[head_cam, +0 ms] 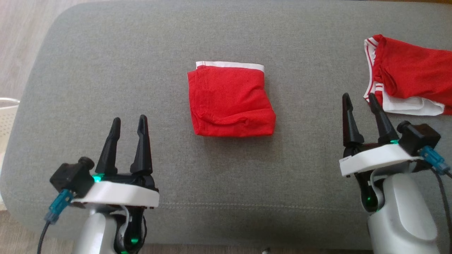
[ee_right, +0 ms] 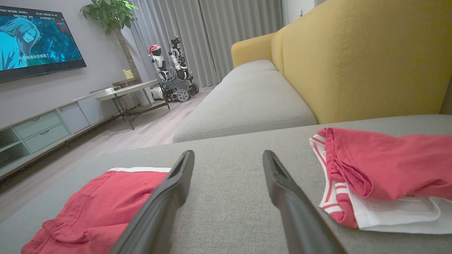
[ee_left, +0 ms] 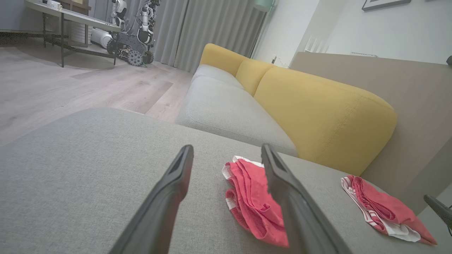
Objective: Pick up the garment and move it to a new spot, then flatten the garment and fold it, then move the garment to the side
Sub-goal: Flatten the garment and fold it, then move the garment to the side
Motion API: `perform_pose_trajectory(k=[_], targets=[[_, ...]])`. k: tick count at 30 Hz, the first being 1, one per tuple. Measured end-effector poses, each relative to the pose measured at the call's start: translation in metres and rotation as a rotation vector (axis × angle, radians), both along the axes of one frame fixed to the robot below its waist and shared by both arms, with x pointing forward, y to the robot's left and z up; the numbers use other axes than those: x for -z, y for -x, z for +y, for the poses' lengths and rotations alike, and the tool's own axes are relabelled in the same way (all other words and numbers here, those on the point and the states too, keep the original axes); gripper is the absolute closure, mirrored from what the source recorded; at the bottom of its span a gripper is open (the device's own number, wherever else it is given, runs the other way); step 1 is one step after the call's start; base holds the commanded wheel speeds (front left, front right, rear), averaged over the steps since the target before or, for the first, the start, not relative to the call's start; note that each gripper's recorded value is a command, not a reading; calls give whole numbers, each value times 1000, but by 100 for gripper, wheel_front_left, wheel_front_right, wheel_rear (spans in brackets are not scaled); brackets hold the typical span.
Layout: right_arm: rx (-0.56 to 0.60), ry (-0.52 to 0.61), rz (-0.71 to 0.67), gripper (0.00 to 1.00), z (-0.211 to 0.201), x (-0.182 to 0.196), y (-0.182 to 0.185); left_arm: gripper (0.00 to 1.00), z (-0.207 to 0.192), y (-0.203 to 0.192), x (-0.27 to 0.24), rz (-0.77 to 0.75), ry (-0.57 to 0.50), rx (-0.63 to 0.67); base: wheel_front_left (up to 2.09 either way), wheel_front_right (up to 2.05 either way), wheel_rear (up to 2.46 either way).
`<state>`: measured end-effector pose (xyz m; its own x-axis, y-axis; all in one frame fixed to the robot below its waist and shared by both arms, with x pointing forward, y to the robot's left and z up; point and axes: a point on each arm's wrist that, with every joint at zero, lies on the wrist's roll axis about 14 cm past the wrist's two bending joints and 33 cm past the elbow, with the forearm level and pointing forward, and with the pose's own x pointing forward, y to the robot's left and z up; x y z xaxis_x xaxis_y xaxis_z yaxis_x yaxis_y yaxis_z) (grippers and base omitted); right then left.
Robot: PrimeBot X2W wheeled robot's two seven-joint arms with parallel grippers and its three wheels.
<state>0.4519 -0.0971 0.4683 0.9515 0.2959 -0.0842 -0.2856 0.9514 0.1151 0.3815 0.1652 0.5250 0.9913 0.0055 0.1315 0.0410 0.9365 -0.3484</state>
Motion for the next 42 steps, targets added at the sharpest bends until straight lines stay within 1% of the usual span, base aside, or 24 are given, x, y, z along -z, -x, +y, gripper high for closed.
perform_pose_trajectory(k=[7,16,20,24,27,29,32,38,40,42], targets=[[1,24,-37,0,-1,-7,-2,0,-5,-2,4,10,2,19,0,0,0],[15,16,-22,0,-3,0,-2,0,-4,-4,10,27,1,17,0,0,0],[-9,23,6,0,5,8,-5,0,-4,-5,16,45,0,15,0,0,0],[-47,-4,61,0,21,17,-12,0,-3,-8,20,56,-3,14,0,0,0],[-90,-39,109,0,40,20,-23,0,-1,-13,19,54,-7,10,0,0,0],[-130,-41,145,0,55,26,-27,0,2,-15,20,55,-11,1,0,0,0],[-180,-46,225,0,73,42,-31,0,4,-16,25,72,-13,-5,0,0,0],[-228,-53,401,0,92,79,-40,0,17,-15,33,102,-9,-47,0,0,0],[-245,-34,436,0,96,89,-41,0,20,-14,35,109,-11,-58,0,0,0],[-256,-42,466,0,102,97,-42,0,23,-12,37,117,-15,-65,0,0,0]])
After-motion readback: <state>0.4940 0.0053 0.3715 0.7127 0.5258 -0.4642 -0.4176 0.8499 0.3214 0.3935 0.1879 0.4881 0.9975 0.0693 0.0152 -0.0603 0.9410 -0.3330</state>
